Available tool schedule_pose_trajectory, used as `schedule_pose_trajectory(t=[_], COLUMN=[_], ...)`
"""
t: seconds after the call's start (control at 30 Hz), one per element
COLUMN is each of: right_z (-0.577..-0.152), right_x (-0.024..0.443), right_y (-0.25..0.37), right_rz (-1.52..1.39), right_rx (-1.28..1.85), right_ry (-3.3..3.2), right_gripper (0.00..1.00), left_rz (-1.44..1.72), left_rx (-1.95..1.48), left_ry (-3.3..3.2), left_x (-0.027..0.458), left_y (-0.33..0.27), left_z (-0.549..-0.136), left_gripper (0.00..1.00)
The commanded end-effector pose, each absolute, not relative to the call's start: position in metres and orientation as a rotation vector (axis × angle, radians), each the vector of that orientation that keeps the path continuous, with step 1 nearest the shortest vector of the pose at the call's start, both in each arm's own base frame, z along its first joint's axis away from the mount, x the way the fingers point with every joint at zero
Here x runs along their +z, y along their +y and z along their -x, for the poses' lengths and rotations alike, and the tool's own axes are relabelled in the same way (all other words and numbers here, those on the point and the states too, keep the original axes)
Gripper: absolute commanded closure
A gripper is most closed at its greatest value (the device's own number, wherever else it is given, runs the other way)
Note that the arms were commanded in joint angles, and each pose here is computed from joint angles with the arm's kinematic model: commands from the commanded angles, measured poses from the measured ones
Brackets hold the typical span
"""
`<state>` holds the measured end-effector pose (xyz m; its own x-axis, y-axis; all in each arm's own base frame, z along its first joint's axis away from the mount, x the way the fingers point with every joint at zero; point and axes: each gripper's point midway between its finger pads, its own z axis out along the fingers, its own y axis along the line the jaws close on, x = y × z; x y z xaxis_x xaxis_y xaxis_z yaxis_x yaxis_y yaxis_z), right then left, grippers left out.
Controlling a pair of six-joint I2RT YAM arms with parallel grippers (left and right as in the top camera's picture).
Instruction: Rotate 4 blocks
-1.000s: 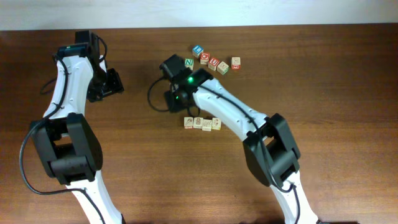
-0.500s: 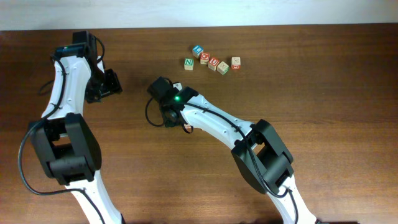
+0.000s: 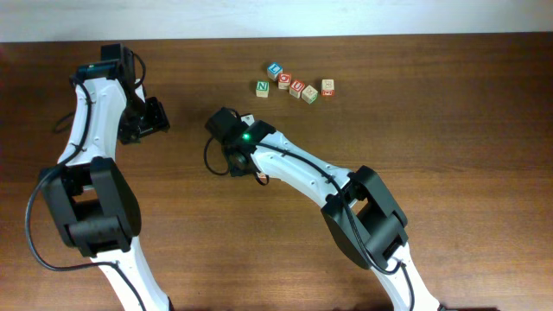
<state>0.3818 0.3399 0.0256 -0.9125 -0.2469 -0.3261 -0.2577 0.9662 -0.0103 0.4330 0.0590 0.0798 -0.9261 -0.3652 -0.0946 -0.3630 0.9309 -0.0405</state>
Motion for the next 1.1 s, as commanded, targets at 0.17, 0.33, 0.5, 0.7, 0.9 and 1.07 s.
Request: schedule_pose_trajectory(t=[0.17,0.33,0.5,0.7,0.9,1.07], right_z=[-0.420,-0.381,-0.333,-0.306,-0.306,-0.314], right_x=[0.129,0.110,0.106,0.050,0.008,0.006], right_y=[0.303,0.260,0.251,0.246,0.246,0.245], right_rz=[0.192,0.097,0.159,0.060,0.035,0.036], right_rx=[0.113,0.211,0.060,-0.193,-0.176,-0.187], right_ry=[2.763,3.091,3.248,3.266,3.235,3.195], right_gripper=[0.76,0.77,0.75,0.76,0.77,0.77], left_rz=[0.579,0.579,0.579,0.579,0.579,0.579], left_rx=[-0.023,-0.023,-0.024,-0.024,-0.023,-0.024], left_ry=[2.977,2.977,2.976,2.977,2.977,2.977], left_x=[0.084,0.084,0.084,0.084,0.084,0.084], left_y=[0.062,0.062,0.062,0.062,0.062,0.062], left_z=[-0.434,-0.434,-0.434,-0.434,-0.434,-0.434], left_gripper=[0.37,0.37,0.37,0.37,0.36,0.36])
